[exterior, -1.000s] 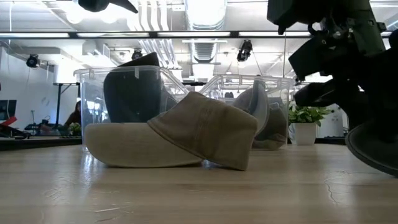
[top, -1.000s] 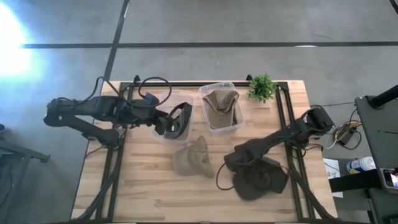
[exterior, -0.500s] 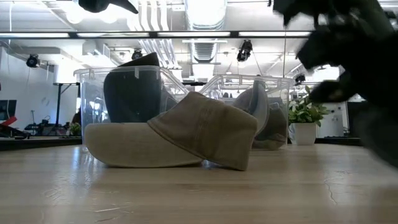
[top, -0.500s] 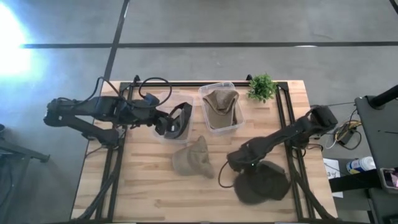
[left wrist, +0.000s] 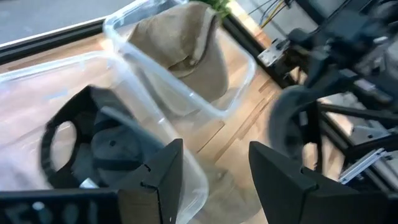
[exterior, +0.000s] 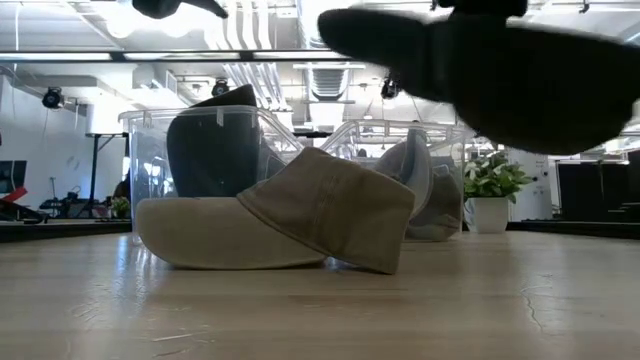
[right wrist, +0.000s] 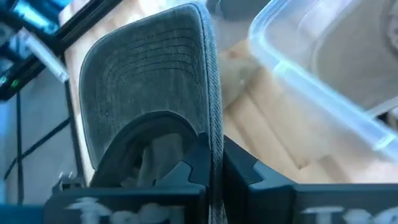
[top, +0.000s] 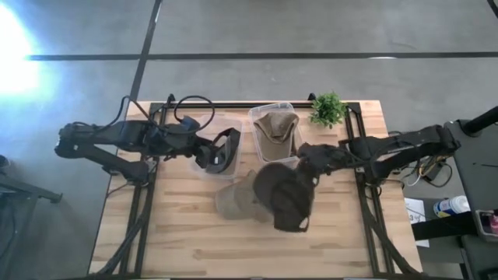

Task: Pick & Place hat
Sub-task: Put the black cap into the left transparent bin

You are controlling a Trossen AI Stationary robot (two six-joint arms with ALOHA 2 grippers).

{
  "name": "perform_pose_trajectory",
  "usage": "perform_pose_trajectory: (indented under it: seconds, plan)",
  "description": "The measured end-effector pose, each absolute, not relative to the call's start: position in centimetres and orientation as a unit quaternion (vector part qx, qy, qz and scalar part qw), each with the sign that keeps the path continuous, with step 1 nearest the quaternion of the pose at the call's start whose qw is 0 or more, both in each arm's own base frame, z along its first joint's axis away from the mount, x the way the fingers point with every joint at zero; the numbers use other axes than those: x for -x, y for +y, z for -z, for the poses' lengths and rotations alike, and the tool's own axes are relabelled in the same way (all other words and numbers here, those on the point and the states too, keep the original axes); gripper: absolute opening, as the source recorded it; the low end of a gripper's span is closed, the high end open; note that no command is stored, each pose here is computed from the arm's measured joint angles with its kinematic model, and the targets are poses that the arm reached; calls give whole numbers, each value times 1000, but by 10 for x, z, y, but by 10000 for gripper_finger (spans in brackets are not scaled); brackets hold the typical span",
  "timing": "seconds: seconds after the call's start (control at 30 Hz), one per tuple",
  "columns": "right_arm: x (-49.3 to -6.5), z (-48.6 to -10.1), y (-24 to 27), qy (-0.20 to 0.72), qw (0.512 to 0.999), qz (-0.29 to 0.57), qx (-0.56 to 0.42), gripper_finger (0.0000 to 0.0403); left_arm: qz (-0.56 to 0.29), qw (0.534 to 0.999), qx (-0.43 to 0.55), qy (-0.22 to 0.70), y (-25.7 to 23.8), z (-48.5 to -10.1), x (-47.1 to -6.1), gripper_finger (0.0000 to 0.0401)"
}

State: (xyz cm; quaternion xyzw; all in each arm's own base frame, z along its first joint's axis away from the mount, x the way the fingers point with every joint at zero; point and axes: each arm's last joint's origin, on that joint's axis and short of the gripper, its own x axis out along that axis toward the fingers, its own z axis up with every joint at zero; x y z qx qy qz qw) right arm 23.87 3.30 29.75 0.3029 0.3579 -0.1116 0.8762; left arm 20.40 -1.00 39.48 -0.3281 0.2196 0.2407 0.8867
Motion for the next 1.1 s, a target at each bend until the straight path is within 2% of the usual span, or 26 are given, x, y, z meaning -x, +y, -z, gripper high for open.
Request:
perform_pose_trajectory:
  seconds: [0.27, 0.33, 0.63, 0.83, 0.97, 1.1]
  plan:
    - [-277, -300, 2, 277, 890, 152, -328, 12, -214, 900, 327, 195, -11, -399, -213, 176]
    - [-289, -301, -5, 284, 892, 154, -316, 12, -205, 903, 318, 204, -12, -398, -215, 176]
    - [-343, -323, -11, 306, 915, 68, -253, 13, -170, 912, 268, 260, -17, -378, -248, 176]
    - [-355, -333, -12, 350, 908, 66, -218, 13, -172, 906, 241, 302, -19, -364, -259, 176]
    - [-360, -342, -12, 341, 916, 59, -204, 13, -171, 905, 239, 309, -19, -360, -263, 176]
    - [-362, -349, -12, 328, 922, 56, -200, 13, -134, 907, 240, 319, -21, -359, -267, 173]
